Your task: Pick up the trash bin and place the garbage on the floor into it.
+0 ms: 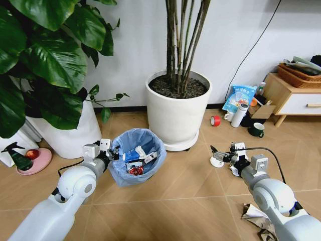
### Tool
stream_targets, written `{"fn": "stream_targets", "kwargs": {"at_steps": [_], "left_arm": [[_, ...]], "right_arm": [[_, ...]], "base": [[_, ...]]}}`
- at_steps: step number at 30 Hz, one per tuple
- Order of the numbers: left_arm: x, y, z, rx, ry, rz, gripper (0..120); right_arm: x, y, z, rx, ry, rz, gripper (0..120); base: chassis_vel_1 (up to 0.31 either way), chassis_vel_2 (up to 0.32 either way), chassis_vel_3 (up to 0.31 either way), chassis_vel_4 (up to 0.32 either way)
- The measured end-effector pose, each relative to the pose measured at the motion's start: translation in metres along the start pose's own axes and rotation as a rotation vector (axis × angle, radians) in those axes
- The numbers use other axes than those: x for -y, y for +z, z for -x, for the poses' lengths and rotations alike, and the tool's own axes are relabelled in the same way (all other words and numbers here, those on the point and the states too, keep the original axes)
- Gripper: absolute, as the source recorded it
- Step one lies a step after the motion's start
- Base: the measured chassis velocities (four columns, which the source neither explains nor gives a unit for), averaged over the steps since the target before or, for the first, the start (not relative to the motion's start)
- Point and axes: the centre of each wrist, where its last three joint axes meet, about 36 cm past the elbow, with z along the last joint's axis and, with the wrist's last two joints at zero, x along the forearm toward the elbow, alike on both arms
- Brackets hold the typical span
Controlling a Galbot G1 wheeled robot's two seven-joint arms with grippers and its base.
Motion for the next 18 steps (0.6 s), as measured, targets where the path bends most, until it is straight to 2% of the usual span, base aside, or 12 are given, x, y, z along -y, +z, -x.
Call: {"fn": "stream_targets", "kwargs": {"at_steps": [18], "left_arm": [[0.006,0.002,-0.002,0.003,0.009,-0.005,0]], "right_arm": [[0.038,0.035,0.020,-0.093,0.056,0.016,100]], "base": [[-0.172,-0.177,0.177,0.174]]}}
